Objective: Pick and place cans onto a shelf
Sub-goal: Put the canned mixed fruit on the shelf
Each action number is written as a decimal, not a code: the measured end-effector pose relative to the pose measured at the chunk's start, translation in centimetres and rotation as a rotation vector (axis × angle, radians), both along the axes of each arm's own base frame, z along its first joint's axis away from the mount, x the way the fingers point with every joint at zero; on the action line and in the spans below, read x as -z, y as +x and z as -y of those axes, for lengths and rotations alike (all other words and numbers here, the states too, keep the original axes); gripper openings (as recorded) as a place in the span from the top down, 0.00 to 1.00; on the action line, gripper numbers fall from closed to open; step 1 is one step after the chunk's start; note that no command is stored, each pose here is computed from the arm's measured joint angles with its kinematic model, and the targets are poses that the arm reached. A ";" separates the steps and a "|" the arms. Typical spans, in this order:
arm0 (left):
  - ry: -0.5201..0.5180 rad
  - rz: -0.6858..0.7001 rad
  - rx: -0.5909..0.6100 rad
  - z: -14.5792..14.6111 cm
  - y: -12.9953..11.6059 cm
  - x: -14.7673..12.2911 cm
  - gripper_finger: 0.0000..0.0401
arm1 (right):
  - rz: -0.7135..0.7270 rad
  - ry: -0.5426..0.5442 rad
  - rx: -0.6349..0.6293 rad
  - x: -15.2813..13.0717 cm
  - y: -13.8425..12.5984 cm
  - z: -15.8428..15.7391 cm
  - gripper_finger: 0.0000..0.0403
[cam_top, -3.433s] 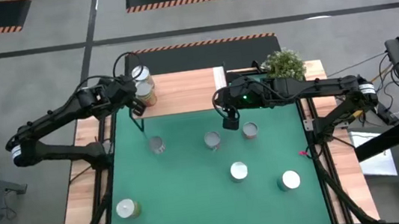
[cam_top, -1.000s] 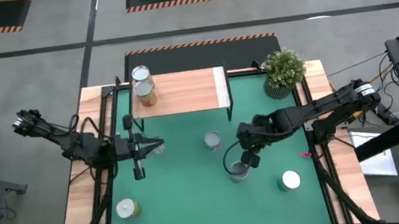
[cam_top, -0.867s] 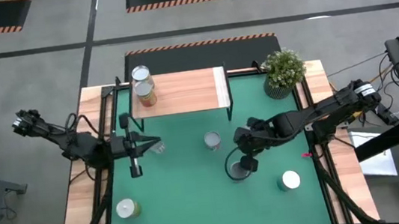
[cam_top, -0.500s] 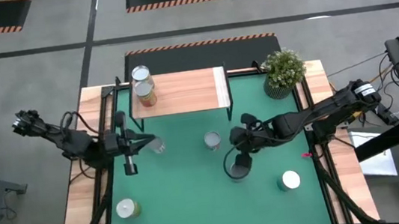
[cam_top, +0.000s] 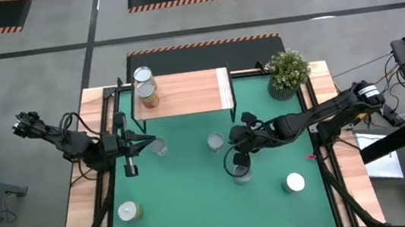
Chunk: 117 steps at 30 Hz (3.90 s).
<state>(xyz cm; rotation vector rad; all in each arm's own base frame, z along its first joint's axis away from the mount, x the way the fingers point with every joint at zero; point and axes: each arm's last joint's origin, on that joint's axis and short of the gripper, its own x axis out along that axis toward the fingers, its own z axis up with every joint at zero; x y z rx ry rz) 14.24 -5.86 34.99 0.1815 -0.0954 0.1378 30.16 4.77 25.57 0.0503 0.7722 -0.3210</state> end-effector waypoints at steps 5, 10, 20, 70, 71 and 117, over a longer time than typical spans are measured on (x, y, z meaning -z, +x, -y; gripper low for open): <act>0.001 -0.001 0.000 0.0 0.0 0.0 1.00 | 0.010 -0.053 -0.012 1.0 1.2 -0.1 0.51; 0.005 -0.009 0.000 0.0 0.0 0.1 1.00 | 0.008 -0.113 -0.017 2.5 2.6 -0.2 0.30; 0.007 -0.012 0.000 0.0 0.1 0.2 1.00 | -0.040 -0.113 0.020 5.6 4.3 0.4 0.10; 0.158 -0.223 0.030 0.1 0.1 2.7 1.00 | 0.088 0.044 -0.165 -5.3 6.5 1.4 0.28; 0.160 -0.223 0.030 0.1 0.1 2.7 1.00 | 0.102 0.038 -0.162 -6.0 6.6 1.7 0.28; 0.223 -0.175 0.016 0.0 0.0 2.0 1.00 | 0.215 -0.103 0.072 -5.8 10.1 14.1 0.15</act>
